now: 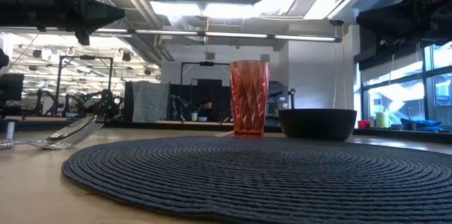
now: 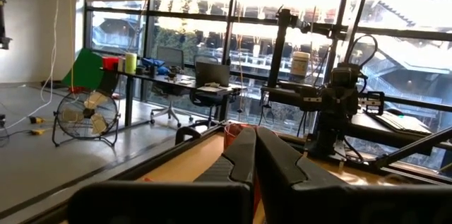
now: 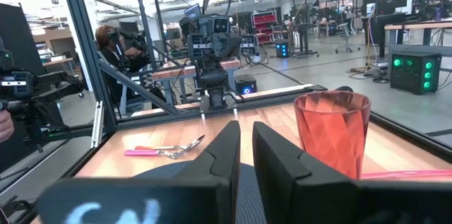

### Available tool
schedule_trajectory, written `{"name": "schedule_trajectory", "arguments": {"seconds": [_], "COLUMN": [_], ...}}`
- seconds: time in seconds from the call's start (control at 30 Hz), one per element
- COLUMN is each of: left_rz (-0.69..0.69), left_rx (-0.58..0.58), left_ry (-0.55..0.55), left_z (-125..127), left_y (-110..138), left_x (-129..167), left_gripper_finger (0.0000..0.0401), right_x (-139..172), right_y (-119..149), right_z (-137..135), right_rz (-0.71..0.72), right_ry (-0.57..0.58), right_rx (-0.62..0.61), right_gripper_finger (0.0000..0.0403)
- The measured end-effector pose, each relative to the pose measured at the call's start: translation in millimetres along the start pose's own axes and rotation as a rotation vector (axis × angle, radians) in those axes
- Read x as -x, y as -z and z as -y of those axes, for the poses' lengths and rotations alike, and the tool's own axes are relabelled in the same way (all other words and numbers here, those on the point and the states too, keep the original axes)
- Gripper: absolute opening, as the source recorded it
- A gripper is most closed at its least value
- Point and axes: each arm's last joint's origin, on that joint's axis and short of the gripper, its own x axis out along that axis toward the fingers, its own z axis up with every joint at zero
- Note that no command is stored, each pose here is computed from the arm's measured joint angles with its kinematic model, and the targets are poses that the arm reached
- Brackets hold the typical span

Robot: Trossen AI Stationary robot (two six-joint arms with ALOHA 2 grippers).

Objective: Pick & Place Utensil
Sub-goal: Put the black bowl on the mat

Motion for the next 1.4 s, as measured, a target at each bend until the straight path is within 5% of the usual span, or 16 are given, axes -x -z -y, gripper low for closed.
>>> {"name": "schedule_trajectory", "arguments": {"seconds": [0.97, 1.17, 1.4], "left_rz": [0.002, 0.000, 0.001], "left_rx": [-0.005, -0.005, -0.005], "left_ry": [-0.054, -0.054, -0.054], "left_z": [-2, -2, -2], "left_y": [0, 0, 0], "left_x": [0, 0, 0], "left_gripper_finger": [0.0004, 0.0004, 0.0004], "right_x": [0, 0, -18], "right_y": [-1, -30, -81], "right_z": [0, -4, -14], "right_rz": [0.009, 0.168, -0.079], "right_ry": [0.010, -0.024, 0.008], "right_rx": [-0.003, 0.071, 0.170], "right_gripper_finger": [0.0042, 0.0042, 0.0042]}}
